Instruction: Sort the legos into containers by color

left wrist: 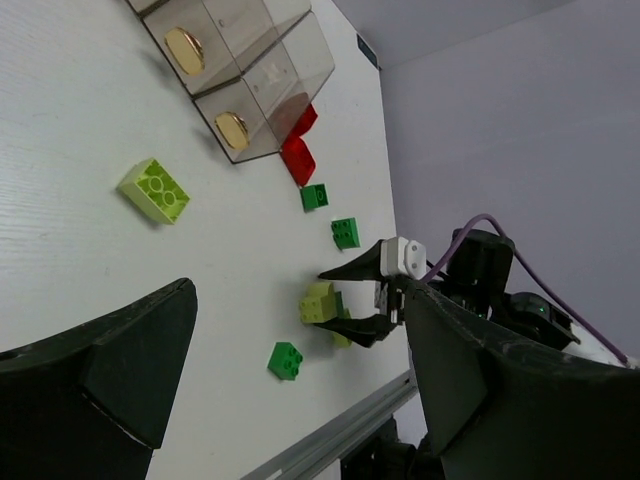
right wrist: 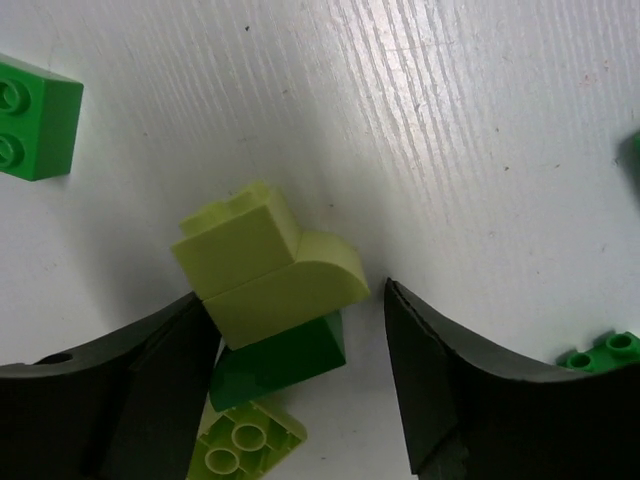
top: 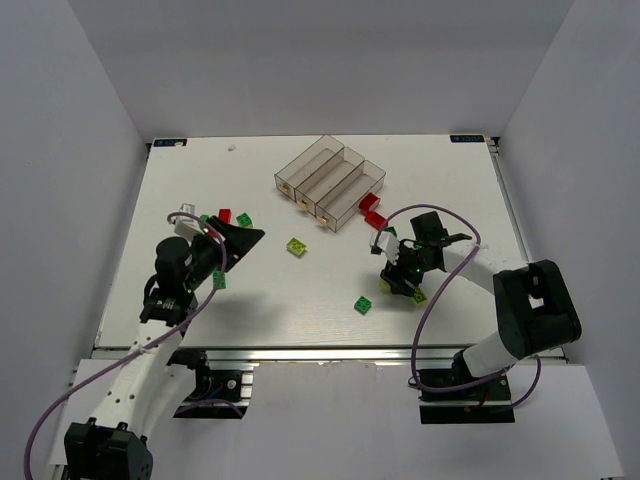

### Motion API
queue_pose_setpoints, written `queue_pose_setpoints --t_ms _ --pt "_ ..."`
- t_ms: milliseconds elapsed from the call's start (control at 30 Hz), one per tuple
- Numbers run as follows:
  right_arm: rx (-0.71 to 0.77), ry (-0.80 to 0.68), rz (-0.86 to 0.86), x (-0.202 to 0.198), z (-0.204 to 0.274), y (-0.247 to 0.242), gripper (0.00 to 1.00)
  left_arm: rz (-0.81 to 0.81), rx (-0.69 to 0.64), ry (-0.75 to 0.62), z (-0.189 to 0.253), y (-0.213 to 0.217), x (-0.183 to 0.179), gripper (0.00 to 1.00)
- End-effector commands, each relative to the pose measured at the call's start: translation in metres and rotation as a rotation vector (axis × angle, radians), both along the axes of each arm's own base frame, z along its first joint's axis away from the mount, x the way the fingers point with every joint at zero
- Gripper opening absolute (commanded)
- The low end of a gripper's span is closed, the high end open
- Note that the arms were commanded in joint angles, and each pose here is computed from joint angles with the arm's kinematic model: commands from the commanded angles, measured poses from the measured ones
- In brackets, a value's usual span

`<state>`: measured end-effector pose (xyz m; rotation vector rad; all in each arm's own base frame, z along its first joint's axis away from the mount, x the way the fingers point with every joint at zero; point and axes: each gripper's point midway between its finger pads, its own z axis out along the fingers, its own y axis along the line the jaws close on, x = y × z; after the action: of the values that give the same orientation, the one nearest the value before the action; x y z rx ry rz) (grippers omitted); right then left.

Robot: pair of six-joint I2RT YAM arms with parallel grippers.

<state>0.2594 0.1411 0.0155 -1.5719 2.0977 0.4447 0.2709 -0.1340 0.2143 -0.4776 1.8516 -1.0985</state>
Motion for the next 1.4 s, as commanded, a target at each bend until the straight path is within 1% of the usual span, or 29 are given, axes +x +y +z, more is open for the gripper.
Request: queue_pose_setpoints --t_ms 0,33,67,100,133,167,367,400,467,500,533,567,667,700,767,933,967,1367 --pt "-0.028 0.017 0.006 -0.007 -0.012 -0.003 0.62 -0.029 -0.055 -0.01 0.006 -0.018 0.002 0.94" --pt "-0.028 0.025 0.01 -0.007 -0.012 -0.002 0.54 -0.042 -0.059 0.001 0.004 -0.025 0.002 0.94" --pt "-0.027 0.034 0.013 -0.008 -0.012 -0.002 0.5 -0.063 -0.065 0.009 0.003 -0.035 0.002 0.94" --pt "-0.027 0.042 0.019 -0.009 -0.01 -0.001 0.42 -0.091 -0.071 0.018 0.003 -0.044 0.001 0.94" --pt "-0.022 0.041 0.022 -0.009 -0.008 -0.001 0.38 -0.111 -0.075 0.027 0.002 -0.053 0.0 0.94" --pt "0.03 -0.015 0.052 -0.005 0.013 0.008 0.35 -0.168 -0.076 0.047 -0.002 -0.074 -0.001 0.94" --pt "0.141 -0.101 0.08 0.01 0.063 0.03 0.32 -0.246 -0.081 0.042 0.0 -0.105 0.0 0.94" --pt "0.159 -0.107 0.091 0.01 0.07 0.036 0.31 -0.272 -0.07 0.062 -0.008 -0.114 -0.002 0.94" --pt "0.187 -0.122 0.095 0.013 0.085 0.045 0.31 -0.292 -0.069 0.048 -0.004 -0.125 0.001 0.94" --pt "0.201 -0.12 0.111 0.011 0.09 0.053 0.31 -0.317 -0.061 0.069 -0.012 -0.135 -0.001 0.94" --pt "0.211 -0.122 0.114 0.01 0.095 0.057 0.31 -0.328 -0.06 0.066 -0.012 -0.14 0.0 0.93" --pt "0.229 -0.132 0.11 0.012 0.104 0.062 0.31 -0.346 -0.073 0.052 -0.008 -0.146 0.0 0.9" --pt "0.267 -0.149 0.127 0.01 0.119 0.079 0.31 -0.397 -0.088 0.058 -0.008 -0.166 0.003 0.85" --pt "0.281 -0.148 0.129 0.007 0.124 0.085 0.31 -0.413 -0.093 0.048 -0.003 -0.173 0.004 0.84" --pt "0.3 -0.156 0.133 0.007 0.133 0.092 0.3 -0.431 -0.089 0.055 -0.007 -0.182 0.007 0.84" --pt "0.334 -0.163 0.14 0.002 0.146 0.103 0.3 -0.473 -0.083 0.049 -0.003 -0.2 0.008 0.83" --pt "0.339 -0.169 0.143 0.002 0.15 0.104 0.3 -0.486 -0.081 0.061 -0.007 -0.204 0.007 0.8" --pt "0.386 -0.186 0.134 0.007 0.169 0.115 0.3 -0.537 -0.057 0.072 -0.009 -0.22 0.006 0.78"
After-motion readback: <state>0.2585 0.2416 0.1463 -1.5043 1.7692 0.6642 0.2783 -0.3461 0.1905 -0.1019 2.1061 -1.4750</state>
